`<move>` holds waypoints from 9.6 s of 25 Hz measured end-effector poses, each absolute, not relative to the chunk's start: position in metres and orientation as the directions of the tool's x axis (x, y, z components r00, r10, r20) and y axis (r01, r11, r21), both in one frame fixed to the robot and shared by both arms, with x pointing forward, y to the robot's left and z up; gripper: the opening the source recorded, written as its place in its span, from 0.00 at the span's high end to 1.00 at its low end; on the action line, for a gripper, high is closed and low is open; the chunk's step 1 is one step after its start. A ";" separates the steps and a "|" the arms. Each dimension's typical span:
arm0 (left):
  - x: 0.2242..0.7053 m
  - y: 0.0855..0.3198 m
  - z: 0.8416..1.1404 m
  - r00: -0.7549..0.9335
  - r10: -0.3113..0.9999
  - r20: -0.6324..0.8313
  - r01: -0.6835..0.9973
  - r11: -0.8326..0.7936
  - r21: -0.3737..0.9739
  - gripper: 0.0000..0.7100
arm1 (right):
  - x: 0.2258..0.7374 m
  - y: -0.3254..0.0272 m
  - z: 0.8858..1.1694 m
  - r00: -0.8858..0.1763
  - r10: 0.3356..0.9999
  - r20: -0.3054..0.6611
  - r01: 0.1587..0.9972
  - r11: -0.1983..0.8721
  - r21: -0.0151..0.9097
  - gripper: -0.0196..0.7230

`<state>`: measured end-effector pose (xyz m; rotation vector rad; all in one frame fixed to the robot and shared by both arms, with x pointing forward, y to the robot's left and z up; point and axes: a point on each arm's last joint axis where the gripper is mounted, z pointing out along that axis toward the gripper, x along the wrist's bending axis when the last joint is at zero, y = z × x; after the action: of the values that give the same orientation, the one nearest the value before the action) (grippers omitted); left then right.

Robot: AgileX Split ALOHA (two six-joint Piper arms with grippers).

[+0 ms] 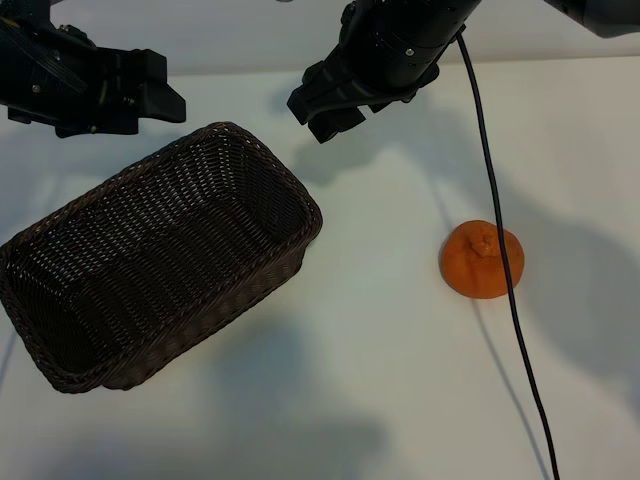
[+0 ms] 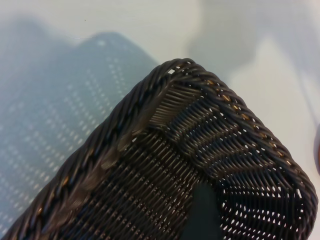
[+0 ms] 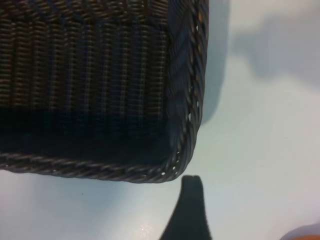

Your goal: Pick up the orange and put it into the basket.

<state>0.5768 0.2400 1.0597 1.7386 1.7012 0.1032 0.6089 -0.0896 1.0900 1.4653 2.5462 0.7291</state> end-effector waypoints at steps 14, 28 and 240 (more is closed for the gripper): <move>0.577 0.240 1.060 0.137 0.906 -0.401 0.851 0.099 0.516 0.17 | 0.610 -0.089 1.090 -0.526 0.840 0.135 0.780 0.413 0.469 0.17; 0.577 0.240 1.060 0.137 0.906 -0.401 0.851 0.099 0.516 0.17 | 0.620 -0.085 1.097 -0.521 0.844 0.128 0.727 0.360 0.584 0.17; 0.572 0.298 0.929 -0.095 0.890 -0.446 0.891 0.276 0.361 0.78 | 0.608 -0.090 1.090 -0.526 0.840 0.136 0.787 0.420 0.452 0.17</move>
<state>0.5725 0.2980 0.9287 1.5964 1.9636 -0.0022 0.6083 -0.0900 1.0896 1.4683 2.5520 0.7192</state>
